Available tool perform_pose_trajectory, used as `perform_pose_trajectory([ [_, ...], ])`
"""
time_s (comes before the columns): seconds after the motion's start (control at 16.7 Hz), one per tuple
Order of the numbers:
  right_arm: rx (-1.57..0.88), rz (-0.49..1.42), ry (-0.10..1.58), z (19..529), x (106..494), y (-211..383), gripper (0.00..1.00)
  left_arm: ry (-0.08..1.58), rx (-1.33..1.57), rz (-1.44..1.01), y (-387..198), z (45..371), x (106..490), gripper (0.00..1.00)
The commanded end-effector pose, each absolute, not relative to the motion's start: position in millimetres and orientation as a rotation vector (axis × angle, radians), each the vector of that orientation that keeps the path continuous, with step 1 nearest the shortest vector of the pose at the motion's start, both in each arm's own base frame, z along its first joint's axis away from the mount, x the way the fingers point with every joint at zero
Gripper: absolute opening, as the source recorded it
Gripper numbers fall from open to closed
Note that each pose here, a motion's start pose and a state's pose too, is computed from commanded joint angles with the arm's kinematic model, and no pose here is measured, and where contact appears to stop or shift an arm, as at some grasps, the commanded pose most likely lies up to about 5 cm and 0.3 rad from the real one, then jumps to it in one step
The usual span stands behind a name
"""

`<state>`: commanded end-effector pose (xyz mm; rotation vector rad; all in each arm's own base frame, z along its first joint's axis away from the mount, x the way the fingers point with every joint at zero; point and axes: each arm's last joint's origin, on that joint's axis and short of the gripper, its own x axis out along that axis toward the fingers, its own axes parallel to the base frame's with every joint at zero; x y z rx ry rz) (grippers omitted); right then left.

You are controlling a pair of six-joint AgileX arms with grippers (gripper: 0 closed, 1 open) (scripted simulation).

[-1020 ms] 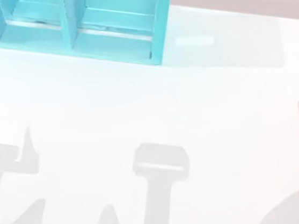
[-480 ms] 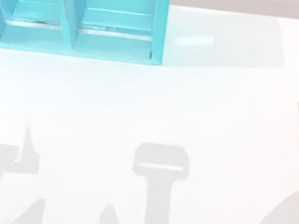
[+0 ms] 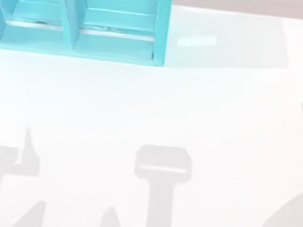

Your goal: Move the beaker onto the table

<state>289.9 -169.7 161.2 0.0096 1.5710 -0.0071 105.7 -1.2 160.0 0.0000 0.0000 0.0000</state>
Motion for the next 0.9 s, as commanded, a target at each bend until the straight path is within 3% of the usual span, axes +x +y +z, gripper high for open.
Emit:
perform_pose_trajectory([
  [0.6, 0.011, -0.005, 1.578, 256, 291, -73, 0.0, 0.0, 0.0, 0.0, -1, 160, 106, 1.0],
  [0.9, 0.017, -0.007, 1.578, 258, 291, -71, 0.0, 0.0, 0.0, 0.0, -1, 160, 106, 1.0],
])
